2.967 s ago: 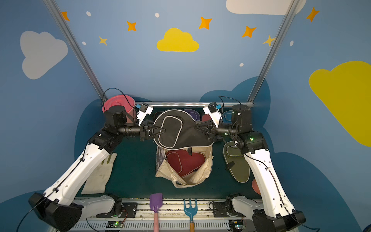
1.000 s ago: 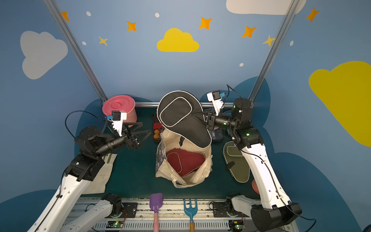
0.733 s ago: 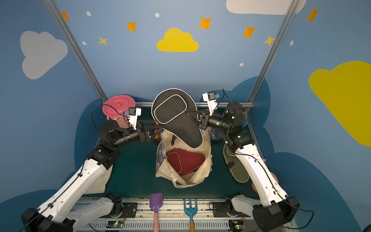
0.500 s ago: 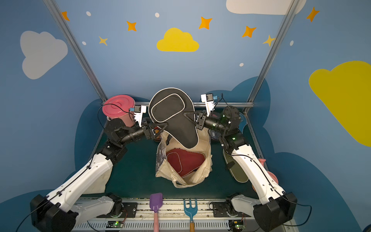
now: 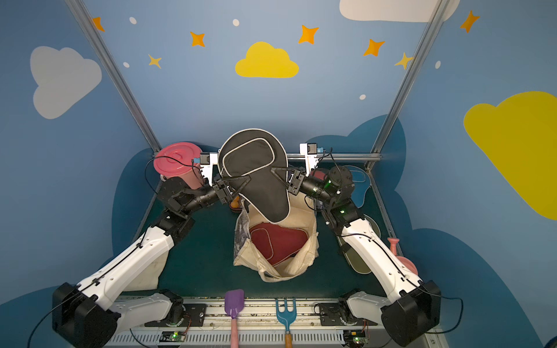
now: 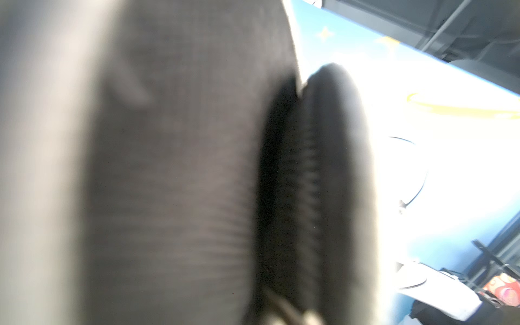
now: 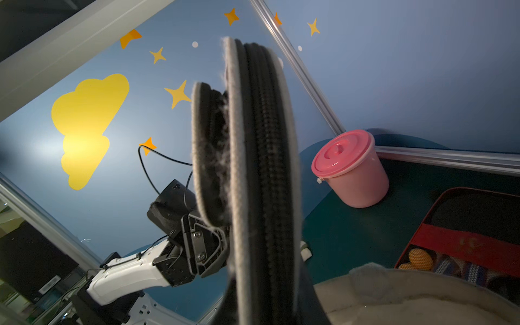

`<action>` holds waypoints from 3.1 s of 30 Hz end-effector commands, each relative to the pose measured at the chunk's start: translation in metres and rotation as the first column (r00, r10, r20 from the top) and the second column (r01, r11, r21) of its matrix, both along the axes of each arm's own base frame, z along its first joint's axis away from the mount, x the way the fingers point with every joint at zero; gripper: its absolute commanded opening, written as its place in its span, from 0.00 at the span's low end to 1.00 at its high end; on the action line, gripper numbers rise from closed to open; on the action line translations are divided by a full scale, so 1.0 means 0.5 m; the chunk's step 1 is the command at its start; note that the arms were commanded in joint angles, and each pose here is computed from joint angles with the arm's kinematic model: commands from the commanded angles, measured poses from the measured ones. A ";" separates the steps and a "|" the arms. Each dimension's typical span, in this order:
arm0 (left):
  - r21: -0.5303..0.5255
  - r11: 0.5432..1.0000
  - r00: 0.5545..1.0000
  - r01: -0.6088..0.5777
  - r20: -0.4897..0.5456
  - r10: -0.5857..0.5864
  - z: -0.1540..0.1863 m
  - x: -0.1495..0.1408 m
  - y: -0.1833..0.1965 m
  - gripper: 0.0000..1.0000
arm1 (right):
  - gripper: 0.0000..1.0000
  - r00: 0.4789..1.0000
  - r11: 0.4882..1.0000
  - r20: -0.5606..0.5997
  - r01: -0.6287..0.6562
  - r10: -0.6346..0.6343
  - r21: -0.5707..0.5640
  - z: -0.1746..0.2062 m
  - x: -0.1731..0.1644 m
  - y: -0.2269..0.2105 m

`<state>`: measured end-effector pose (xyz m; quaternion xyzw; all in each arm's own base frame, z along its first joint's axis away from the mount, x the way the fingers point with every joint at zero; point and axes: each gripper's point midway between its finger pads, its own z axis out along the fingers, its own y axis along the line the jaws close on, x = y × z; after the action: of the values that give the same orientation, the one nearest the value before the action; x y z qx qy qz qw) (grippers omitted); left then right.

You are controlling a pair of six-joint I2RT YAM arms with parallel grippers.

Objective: Remove the ping pong set from the canvas bag
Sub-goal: Pick up the ping pong set from the canvas bag, then place the ping pong set at the center of the board.

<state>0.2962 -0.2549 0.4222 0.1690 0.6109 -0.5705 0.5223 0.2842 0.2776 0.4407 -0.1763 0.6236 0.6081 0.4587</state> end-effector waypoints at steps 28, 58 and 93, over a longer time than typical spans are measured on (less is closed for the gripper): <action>0.451 0.735 0.732 -0.507 -0.226 0.643 -0.060 -0.031 0.398 0.03 | 0.92 0.963 0.850 0.013 -0.232 0.270 -0.474 -0.181 -0.174 -0.029; 0.585 0.736 0.584 -0.339 -0.483 0.653 -0.421 0.114 0.481 0.04 | 0.92 0.949 0.813 -0.086 -0.305 0.304 -0.496 -0.252 -0.166 -0.017; 0.639 0.737 0.356 -0.219 -0.651 0.670 -0.663 0.229 0.522 0.25 | 0.92 0.939 0.807 -0.081 -0.330 0.335 -0.489 -0.257 -0.180 -0.018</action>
<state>0.4027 -0.0012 0.0962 -0.1947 0.9154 -0.2678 0.2290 0.2013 0.2685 0.3090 -0.3844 0.7272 0.4913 0.2864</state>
